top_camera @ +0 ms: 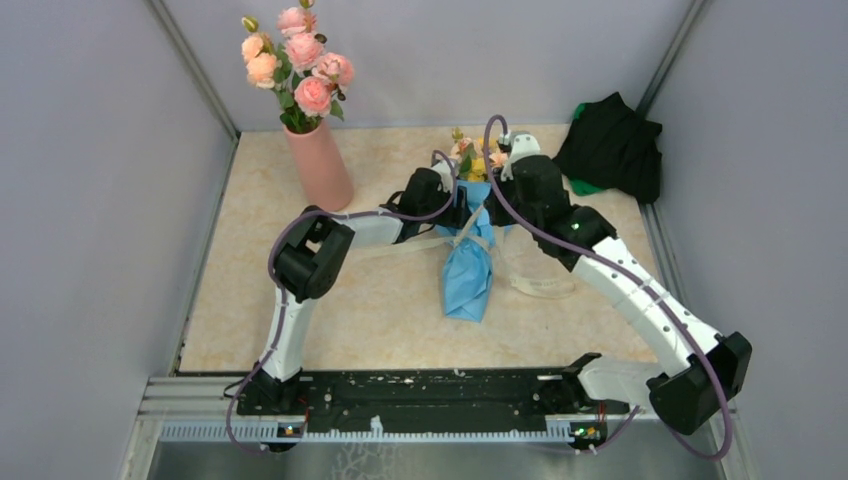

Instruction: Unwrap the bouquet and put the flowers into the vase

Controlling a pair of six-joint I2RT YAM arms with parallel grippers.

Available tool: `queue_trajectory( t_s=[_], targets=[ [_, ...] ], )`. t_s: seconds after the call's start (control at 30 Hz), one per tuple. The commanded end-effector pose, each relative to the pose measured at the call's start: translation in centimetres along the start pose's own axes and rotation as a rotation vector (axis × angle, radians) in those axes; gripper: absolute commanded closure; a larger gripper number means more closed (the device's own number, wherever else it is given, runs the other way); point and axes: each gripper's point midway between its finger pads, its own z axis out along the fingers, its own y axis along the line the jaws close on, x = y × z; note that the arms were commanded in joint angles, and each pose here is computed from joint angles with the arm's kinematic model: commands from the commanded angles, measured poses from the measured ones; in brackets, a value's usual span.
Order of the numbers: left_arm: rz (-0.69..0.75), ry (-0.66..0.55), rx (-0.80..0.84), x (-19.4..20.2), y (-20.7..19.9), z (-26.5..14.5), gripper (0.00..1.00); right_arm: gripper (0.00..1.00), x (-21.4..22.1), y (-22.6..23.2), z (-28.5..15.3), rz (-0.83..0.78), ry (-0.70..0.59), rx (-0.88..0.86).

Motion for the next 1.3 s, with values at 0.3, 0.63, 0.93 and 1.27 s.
queue_trajectory(
  t_s=[0.3,0.63,0.93,1.27],
  targets=[
    [-0.012,0.111,-0.063,4.7,3.5,0.4,0.3,1.0,-10.8,-0.9,-6.6,-0.035,-0.248,0.078],
    [0.004,0.113,-0.06,4.7,3.6,0.0,0.3,1.0,-17.1,-4.0,-11.1,-0.018,-0.399,0.177],
    [0.009,0.108,-0.049,4.4,3.3,-0.4,0.3,1.0,-23.5,-6.1,-17.1,0.004,-0.565,0.254],
    [0.026,0.113,-0.061,4.6,3.6,-0.7,0.3,1.0,-27.1,-8.3,-23.8,-0.02,-0.723,0.425]
  ],
)
